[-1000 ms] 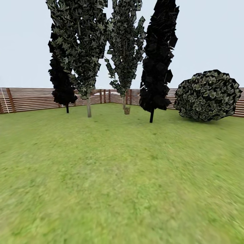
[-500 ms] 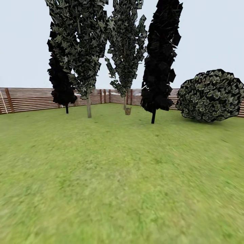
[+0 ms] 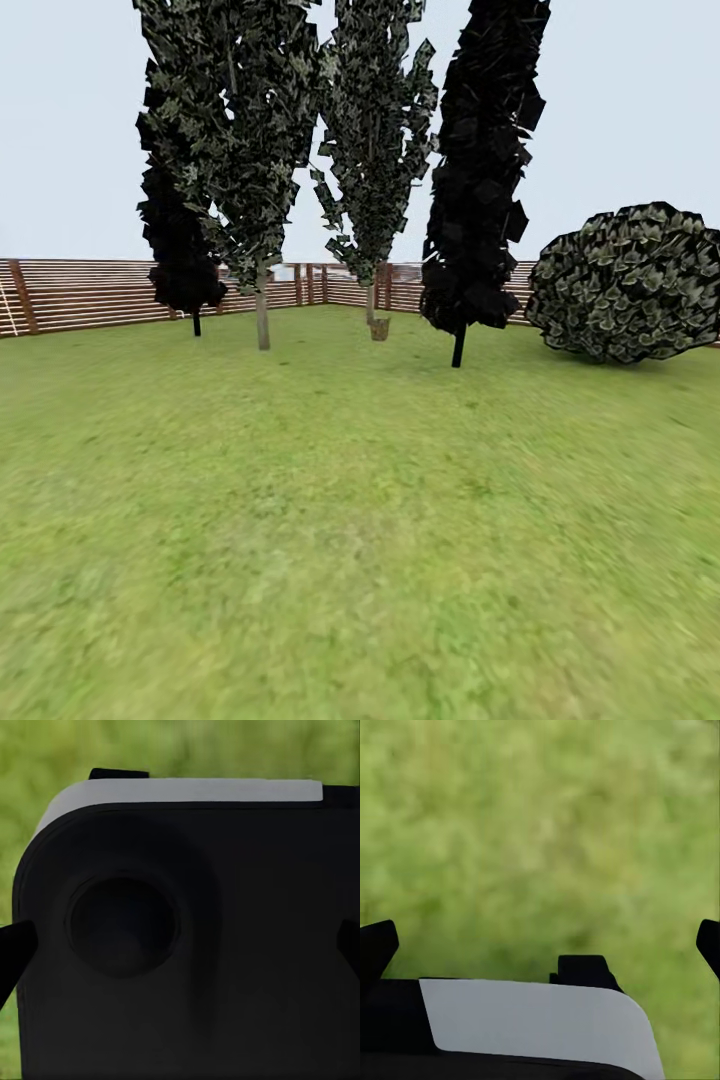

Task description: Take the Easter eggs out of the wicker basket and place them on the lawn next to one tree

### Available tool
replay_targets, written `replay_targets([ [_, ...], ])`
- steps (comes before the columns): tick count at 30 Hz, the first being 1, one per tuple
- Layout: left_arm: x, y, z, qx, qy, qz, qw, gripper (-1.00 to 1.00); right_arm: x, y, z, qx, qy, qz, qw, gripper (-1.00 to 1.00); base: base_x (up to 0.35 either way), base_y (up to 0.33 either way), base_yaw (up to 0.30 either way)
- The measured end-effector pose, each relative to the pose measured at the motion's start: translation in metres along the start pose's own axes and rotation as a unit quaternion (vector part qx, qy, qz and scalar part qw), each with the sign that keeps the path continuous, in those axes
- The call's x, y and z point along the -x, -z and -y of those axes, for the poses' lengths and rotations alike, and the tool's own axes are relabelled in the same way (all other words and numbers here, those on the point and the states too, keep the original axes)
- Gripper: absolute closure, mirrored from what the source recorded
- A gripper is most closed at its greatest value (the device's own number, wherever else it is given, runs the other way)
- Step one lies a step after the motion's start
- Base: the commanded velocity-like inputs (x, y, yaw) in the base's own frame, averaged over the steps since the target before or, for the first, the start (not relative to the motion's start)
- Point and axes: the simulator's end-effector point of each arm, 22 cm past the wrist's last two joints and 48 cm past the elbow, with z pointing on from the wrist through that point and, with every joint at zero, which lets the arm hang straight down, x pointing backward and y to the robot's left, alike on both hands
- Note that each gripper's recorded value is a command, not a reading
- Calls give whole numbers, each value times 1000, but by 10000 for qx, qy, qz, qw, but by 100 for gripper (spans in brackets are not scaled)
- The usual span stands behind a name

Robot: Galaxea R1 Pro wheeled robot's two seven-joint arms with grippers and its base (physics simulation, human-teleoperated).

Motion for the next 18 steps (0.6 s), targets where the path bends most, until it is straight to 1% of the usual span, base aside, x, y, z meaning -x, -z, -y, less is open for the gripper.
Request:
replay_targets([
  [18,0,0,1,-7,-11,-2,10000,-100,0,0,0,0,1,1,10000,-100,334,101,0],
])
